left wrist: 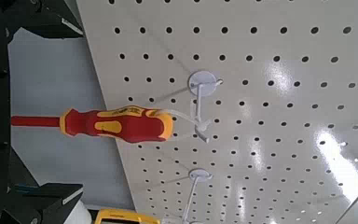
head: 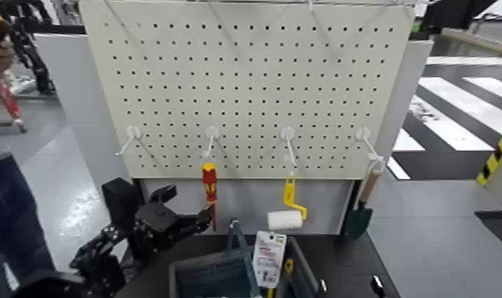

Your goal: Put the red screwdriver into the crate.

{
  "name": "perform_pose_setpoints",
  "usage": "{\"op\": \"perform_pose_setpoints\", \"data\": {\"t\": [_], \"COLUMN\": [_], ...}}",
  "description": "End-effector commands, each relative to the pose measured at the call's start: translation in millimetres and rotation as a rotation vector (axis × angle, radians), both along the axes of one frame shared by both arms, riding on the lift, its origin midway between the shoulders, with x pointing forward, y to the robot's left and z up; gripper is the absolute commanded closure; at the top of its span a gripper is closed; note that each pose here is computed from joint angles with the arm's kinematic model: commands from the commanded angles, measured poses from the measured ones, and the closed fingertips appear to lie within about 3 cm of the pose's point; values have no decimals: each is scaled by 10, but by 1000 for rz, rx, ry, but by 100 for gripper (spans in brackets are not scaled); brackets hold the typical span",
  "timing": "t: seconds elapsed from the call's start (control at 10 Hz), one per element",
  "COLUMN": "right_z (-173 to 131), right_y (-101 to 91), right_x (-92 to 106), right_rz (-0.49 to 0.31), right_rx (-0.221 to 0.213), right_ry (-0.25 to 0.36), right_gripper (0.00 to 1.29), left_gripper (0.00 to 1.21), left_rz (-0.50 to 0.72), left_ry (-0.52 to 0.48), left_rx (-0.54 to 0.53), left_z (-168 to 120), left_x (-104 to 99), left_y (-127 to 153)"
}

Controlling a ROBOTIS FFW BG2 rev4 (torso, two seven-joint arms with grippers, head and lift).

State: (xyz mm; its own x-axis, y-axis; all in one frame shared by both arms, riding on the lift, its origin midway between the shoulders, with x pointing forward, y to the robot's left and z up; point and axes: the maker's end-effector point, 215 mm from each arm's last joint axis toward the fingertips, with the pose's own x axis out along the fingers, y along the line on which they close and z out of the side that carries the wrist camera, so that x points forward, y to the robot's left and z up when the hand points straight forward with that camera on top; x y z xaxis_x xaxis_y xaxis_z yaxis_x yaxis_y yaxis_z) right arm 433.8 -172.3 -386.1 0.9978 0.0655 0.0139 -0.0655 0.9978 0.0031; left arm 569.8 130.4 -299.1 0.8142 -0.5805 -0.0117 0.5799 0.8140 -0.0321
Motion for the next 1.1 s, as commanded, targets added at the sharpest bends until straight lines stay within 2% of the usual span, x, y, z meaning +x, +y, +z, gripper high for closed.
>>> {"op": "perform_pose_setpoints", "data": {"t": [0.1,0.6,0.7,0.8,0.9,1.0,1.1], "right_z": [11,3,3,9,8,3,4], "right_y": [9,21,21,21,20,14,8], "right_x": [6,9,9,5,5,1,2], "right_rz": [1,3,3,3,3,1,-1], "right_rx": [3,2,2,3,4,5,5], "right_ry": [-3,1,1,-1,-1,1,1], "right_gripper": [19,19,19,19,19,19,19], "left_gripper": [13,14,23,57,77,82,105], "left_rz": [-58,-168,-177,-178,-173,-173,-172], "left_ry": [7,22,23,33,39,43,38], "left_rx": [25,39,39,42,34,35,33], "left_z": [47,62,63,33,28,28,64], "left_x": [121,315,324,320,318,307,306], "left_y": [-130,-399,-422,-422,-406,-407,-412]}}
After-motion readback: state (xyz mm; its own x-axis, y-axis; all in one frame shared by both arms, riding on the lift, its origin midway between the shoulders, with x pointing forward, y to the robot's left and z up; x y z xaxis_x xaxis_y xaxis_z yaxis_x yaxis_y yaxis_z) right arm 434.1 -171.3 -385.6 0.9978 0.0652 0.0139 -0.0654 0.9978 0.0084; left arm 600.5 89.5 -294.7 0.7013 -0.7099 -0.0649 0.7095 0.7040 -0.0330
